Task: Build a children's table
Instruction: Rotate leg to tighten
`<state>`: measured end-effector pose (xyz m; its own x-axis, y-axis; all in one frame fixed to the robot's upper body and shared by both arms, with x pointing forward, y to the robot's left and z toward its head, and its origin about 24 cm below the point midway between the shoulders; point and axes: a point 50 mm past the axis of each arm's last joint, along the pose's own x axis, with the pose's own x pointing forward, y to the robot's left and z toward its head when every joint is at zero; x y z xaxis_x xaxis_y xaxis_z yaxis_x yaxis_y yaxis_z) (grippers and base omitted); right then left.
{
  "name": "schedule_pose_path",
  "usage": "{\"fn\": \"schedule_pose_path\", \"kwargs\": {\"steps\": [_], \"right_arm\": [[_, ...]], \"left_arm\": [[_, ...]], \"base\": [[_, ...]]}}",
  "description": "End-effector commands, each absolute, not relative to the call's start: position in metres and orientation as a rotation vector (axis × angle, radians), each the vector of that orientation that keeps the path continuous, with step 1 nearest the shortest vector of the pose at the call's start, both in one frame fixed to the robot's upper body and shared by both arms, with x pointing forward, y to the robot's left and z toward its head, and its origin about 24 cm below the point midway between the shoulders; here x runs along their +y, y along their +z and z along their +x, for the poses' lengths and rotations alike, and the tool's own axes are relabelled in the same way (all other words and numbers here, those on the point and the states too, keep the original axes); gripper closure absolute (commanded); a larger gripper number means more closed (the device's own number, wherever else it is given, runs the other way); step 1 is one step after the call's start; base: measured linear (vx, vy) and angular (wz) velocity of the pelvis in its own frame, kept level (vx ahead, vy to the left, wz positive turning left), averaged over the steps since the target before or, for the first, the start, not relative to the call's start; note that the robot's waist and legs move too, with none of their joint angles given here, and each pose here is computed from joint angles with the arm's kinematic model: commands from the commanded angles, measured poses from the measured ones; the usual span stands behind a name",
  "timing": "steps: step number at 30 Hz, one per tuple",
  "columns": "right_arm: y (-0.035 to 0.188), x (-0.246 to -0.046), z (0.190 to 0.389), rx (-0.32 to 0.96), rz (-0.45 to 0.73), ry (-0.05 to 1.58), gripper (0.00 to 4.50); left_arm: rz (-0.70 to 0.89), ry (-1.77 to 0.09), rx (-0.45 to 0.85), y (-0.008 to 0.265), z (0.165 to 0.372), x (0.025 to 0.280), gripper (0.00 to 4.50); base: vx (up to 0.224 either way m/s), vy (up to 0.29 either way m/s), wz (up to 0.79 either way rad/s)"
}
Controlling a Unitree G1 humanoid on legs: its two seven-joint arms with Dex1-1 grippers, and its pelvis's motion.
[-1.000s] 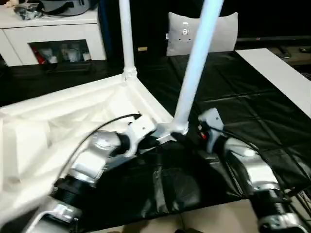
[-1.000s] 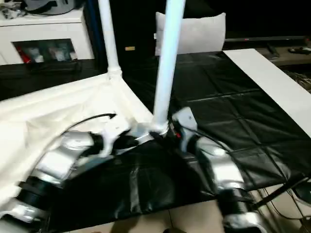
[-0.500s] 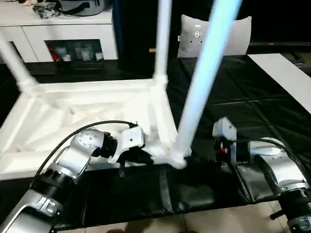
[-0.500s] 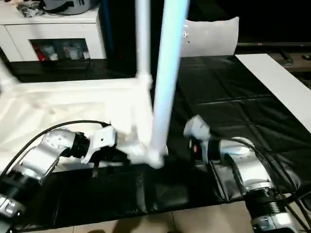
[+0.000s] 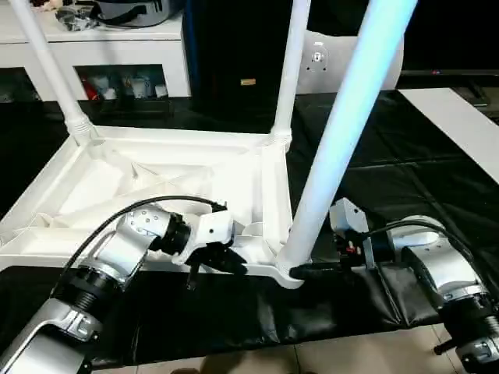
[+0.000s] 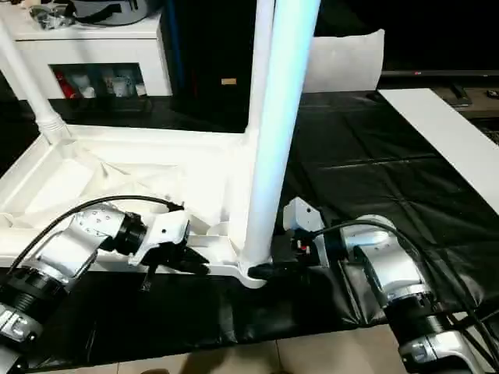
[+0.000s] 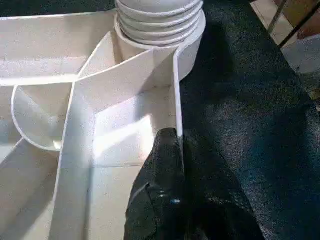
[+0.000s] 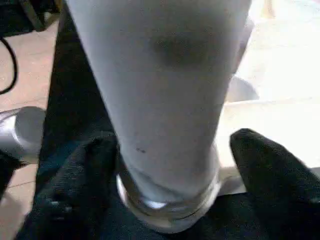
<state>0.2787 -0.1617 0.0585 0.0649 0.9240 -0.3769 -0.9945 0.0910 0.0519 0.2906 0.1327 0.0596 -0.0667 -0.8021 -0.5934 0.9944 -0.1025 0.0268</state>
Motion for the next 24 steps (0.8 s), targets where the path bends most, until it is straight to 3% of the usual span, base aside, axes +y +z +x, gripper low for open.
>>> {"fn": "schedule_pose_path", "kwargs": {"steps": [1, 9, 15, 19, 24], "right_arm": [[0.062, -0.162, 0.281, 0.351, -0.246, 1.484, 0.98], [0.060, -0.161, 0.280, 0.358, -0.232, 1.491, 1.68], [0.058, -0.155, 0.276, 0.349, -0.151, 1.489, 1.81], [0.052, -0.138, 0.279, 0.346, -0.051, 1.360, 1.83], [0.039, -0.116, 0.299, 0.365, 0.010, 1.076, 1.84]], "left_arm": [[0.579, -1.686, 0.443, 0.062, 0.288, 0.124, 4.50], [0.577, -1.683, 0.446, 0.061, 0.288, 0.125, 4.50], [0.532, -1.608, 0.437, 0.062, 0.291, 0.123, 4.50], [0.452, -1.380, 0.412, 0.065, 0.305, 0.112, 4.50], [0.344, -1.158, 0.394, 0.067, 0.313, 0.095, 4.50]], "base": [[0.000, 0.000, 0.00], [0.000, 0.000, 0.00], [0.000, 0.000, 0.00], [0.000, 0.000, 0.00], [0.000, 0.000, 0.00]]}}
